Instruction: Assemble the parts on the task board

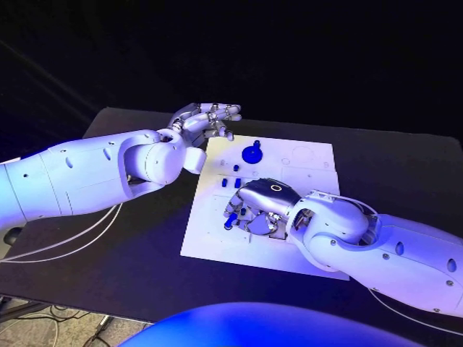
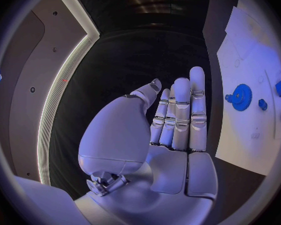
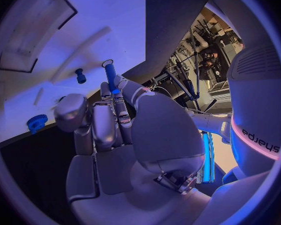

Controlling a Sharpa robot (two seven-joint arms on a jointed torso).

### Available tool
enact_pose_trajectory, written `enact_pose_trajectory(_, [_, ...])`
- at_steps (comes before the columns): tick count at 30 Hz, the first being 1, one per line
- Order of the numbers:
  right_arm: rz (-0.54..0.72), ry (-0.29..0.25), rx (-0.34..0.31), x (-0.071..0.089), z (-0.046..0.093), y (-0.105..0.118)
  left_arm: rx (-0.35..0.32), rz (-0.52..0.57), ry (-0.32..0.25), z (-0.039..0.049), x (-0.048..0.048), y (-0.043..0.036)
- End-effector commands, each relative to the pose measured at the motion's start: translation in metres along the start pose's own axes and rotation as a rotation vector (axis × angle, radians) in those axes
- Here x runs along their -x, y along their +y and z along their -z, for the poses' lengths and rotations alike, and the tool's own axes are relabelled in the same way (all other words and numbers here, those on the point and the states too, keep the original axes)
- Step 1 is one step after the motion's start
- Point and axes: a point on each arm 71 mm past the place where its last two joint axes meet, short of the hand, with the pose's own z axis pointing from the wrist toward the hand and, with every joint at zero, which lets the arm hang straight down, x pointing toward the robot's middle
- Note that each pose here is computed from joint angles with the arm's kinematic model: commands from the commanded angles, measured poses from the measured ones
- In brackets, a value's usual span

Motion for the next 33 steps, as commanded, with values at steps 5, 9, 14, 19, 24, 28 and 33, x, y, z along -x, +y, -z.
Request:
enact_pose_trajectory(5, [0.024,0.017,-0.022,-0.004,-0.002,-0.003,-0.008,0.002,0.022,-0.0005,-0.0036,-0.0003])
enact_pose_trajectory(9, [0.029,0.022,-0.029,-0.005,-0.003,-0.004,-0.008,0.002,0.022,-0.0007,-0.0036,-0.0002])
enact_pose_trajectory(14, [0.031,0.04,-0.032,-0.008,-0.004,-0.004,-0.007,0.003,0.023,-0.0009,-0.0038,-0.0002])
enact_pose_trajectory(19, [0.038,0.058,-0.038,-0.01,-0.005,-0.004,-0.007,0.003,0.024,-0.0009,-0.004,-0.0002])
enact_pose_trajectory(24, [0.06,0.075,-0.042,-0.013,-0.006,-0.004,-0.007,0.003,0.024,-0.0008,-0.004,-0.0002])
enact_pose_trajectory(28, [0.075,0.081,-0.041,-0.014,-0.008,-0.003,-0.006,0.003,0.024,-0.0007,-0.004,-0.0002])
enact_pose_trajectory(33, [0.071,0.065,-0.032,-0.014,-0.008,-0.002,-0.005,0.002,0.023,-0.0006,-0.0037,-0.0002])
